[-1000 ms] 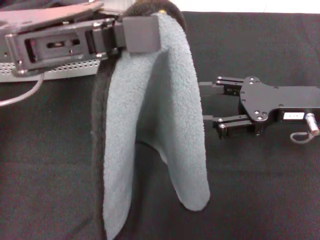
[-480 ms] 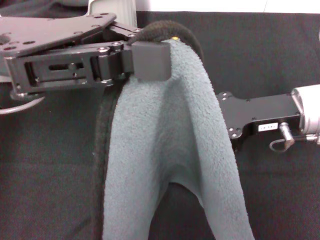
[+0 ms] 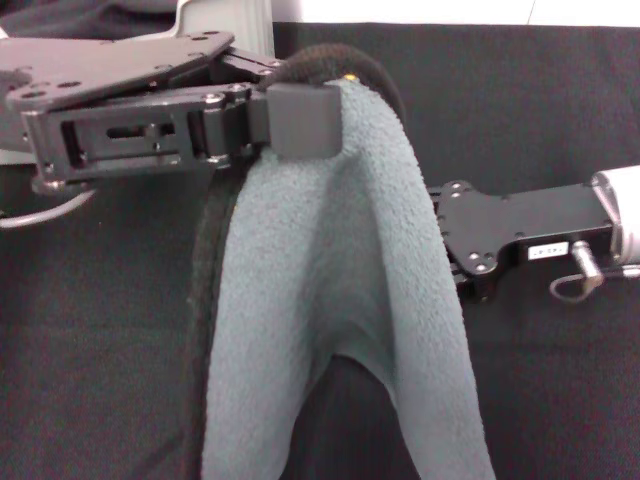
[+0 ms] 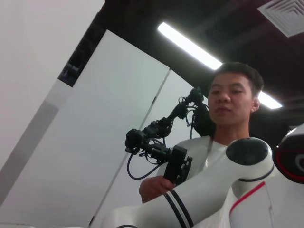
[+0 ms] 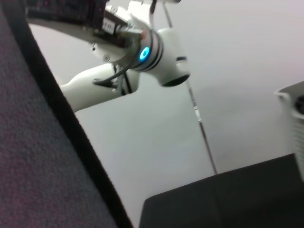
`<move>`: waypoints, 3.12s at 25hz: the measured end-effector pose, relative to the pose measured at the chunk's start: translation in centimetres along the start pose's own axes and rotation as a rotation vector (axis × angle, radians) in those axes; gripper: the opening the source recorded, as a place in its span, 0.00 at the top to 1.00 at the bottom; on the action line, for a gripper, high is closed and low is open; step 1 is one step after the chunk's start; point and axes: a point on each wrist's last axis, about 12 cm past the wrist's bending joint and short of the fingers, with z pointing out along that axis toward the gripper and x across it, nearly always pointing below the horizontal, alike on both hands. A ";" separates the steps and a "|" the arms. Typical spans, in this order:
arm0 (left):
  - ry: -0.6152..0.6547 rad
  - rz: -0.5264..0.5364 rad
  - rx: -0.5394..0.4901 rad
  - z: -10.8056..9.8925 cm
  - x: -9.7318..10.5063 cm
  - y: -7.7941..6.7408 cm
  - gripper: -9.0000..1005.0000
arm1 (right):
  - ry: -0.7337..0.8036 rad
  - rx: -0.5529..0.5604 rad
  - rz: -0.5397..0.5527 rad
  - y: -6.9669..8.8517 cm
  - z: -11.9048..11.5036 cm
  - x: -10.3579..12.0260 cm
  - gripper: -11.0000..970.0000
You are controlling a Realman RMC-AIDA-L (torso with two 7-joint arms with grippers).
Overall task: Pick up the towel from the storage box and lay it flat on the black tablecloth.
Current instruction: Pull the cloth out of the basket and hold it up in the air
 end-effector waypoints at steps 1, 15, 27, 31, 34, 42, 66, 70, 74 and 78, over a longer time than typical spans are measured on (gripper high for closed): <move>-0.002 -0.005 -0.002 -0.1 0.0 0.1 0.98 | -0.005 0.009 0.001 0.0 -0.3 0.0 0.10; -0.016 -0.003 -0.005 -0.3 -0.5 0.7 0.98 | -0.017 0.013 0.009 0.5 -2.5 0.3 0.10; 0.001 0.029 0.011 0.2 -0.9 1.0 0.98 | 0.030 -0.033 0.007 0.3 -0.3 0.2 0.10; 0.004 0.031 0.013 0.2 -1.0 1.0 0.98 | 0.043 -0.056 0.010 0.4 0.2 0.2 0.10; 0.004 0.031 0.015 0.3 -1.0 1.1 0.98 | 0.047 -0.067 0.019 0.5 0.2 0.0 0.10; 0.006 0.031 0.017 0.4 -1.1 1.2 0.98 | 0.090 -0.119 0.025 0.6 1.3 -0.2 0.10; 0.022 0.041 0.050 1.1 -1.5 1.3 0.98 | 0.168 -0.103 -0.006 -0.3 2.7 -0.4 0.41; 0.023 0.042 0.050 1.1 -1.5 1.4 0.98 | 0.175 -0.074 -0.018 -0.7 2.7 -0.5 0.50; 0.022 0.044 0.048 1.0 -1.6 1.3 0.98 | 0.175 -0.055 -0.026 -1.0 2.7 -0.7 0.56; 0.011 0.046 0.037 0.7 -1.6 1.2 0.98 | 0.181 -0.013 -0.029 -1.4 2.5 -0.6 0.58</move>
